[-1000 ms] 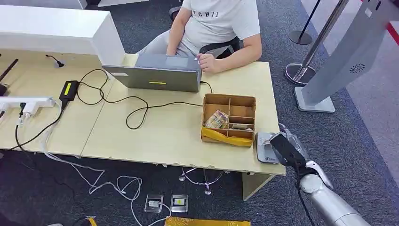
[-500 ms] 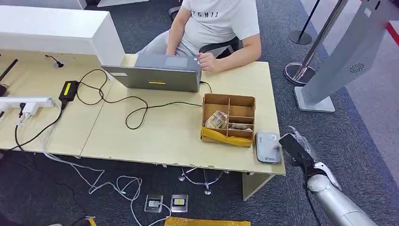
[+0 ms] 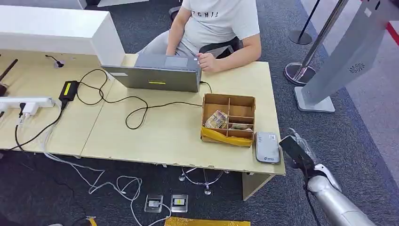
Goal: Pass the card to the sensor for recognition and then transmit it.
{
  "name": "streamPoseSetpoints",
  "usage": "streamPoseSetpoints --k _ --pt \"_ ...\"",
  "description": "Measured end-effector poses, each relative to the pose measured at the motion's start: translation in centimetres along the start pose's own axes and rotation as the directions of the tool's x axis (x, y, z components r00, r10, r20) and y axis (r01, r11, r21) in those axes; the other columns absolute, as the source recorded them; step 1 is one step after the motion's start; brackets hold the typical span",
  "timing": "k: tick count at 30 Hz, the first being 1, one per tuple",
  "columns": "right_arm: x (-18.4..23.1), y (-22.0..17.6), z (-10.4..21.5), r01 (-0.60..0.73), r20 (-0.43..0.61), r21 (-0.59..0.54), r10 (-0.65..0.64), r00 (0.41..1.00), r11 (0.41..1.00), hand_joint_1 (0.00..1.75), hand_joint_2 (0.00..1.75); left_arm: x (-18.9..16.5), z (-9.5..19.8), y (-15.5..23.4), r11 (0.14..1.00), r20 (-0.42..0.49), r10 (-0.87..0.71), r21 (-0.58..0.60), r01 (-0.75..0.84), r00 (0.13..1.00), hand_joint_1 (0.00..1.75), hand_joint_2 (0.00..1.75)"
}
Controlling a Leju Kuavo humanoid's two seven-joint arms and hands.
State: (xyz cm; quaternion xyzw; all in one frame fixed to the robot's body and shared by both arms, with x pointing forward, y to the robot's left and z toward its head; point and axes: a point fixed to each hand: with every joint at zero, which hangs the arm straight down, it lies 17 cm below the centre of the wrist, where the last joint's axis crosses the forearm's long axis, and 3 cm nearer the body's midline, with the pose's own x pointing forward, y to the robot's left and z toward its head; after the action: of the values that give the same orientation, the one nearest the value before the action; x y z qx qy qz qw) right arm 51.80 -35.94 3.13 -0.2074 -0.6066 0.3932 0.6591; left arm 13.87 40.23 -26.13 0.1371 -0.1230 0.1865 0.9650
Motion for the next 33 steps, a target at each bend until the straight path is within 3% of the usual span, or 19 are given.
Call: streamPoseSetpoints --k 5,11,19,25,33 --pt "2.8 -3.2 -2.0 0.043 0.048 -0.045 -0.041 0.998 0.998 1.75 1.75 0.4 0.0 -0.3 1.0 0.01 -0.007 -0.007 0.007 1.0 0.0 0.0" --pt "9.1 -11.3 -5.1 0.06 0.152 -0.169 -0.034 0.988 0.984 1.75 1.75 1.4 0.2 -1.1 0.999 0.032 -0.02 -0.034 0.021 0.999 0.0 0.0" --pt "16.1 -20.9 -6.5 0.056 0.258 -0.312 0.028 0.966 0.949 1.75 1.75 2.2 0.3 -1.8 0.997 0.049 -0.044 -0.064 0.047 0.998 0.0 0.0" --pt "18.9 -22.3 -6.9 0.054 0.297 -0.331 0.05 0.954 0.942 1.75 1.75 2.3 0.3 -2.0 0.996 0.051 -0.056 -0.07 0.059 0.997 0.0 0.0" --pt "21.4 -20.8 -7.7 0.055 0.336 -0.304 0.053 0.94 0.951 1.75 1.75 2.3 0.4 -2.2 0.995 0.055 -0.068 -0.073 0.072 0.996 0.0 0.0"
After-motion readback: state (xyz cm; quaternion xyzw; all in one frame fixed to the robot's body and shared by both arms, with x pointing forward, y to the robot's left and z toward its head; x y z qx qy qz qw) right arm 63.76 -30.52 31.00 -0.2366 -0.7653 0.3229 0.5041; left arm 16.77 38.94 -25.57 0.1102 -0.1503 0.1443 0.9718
